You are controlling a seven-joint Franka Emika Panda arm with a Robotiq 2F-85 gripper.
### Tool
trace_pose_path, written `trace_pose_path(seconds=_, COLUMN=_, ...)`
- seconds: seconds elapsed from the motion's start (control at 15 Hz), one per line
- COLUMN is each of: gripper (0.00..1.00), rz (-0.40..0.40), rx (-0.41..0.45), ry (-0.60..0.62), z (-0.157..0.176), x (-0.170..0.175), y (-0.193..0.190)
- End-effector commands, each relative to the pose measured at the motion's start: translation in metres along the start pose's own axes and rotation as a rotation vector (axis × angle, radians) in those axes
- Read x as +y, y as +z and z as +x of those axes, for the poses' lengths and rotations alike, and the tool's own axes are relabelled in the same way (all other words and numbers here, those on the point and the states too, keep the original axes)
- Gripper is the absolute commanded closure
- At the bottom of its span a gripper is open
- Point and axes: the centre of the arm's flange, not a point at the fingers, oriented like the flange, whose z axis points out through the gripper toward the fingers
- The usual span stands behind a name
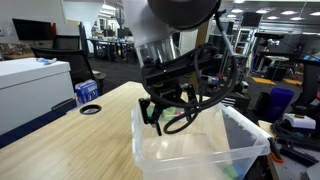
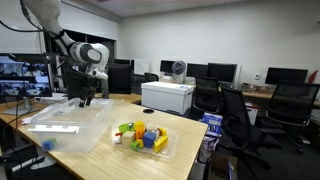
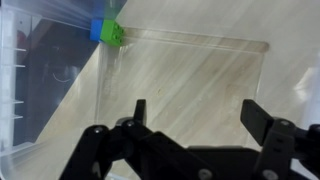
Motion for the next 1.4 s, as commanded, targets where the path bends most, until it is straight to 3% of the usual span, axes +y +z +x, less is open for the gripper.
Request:
trace_pose_path(seconds=0.0, gripper=0.02, rz=-0.058, rx=-0.069, ry=-0.090, z=0.028, x=-0.032, y=0.025)
trace_pose_path(seconds=0.27, gripper=0.00, rz=-0.072, rx=-0.067, ry=-0.176, z=0.045, x=-0.075, y=0.035)
trace_pose_path(seconds=0.73, gripper=0.00, rz=-0.034, rx=-0.049, ry=-0.236, z=0.055, x=-0.131, y=0.014)
trace_pose_path(seconds=0.87, gripper=0.00, rz=-0.052, rx=-0.070, ry=-0.215, z=0.053, x=-0.131, y=0.016)
trace_pose_path(seconds=1.07, gripper=0.00, rz=-0.046, rx=-0.076, ry=-0.137, z=0.047, x=-0.100, y=0.029)
trace_pose_path(seconds=1.2, gripper=0.00, rz=0.002, rx=-0.074, ry=-0.132, z=0.040, x=-0.078, y=0.042)
trace_pose_path(seconds=1.33, gripper=0.00, rz=0.098, rx=0.008, ry=-0.174, z=0.025, x=-0.060, y=0.057)
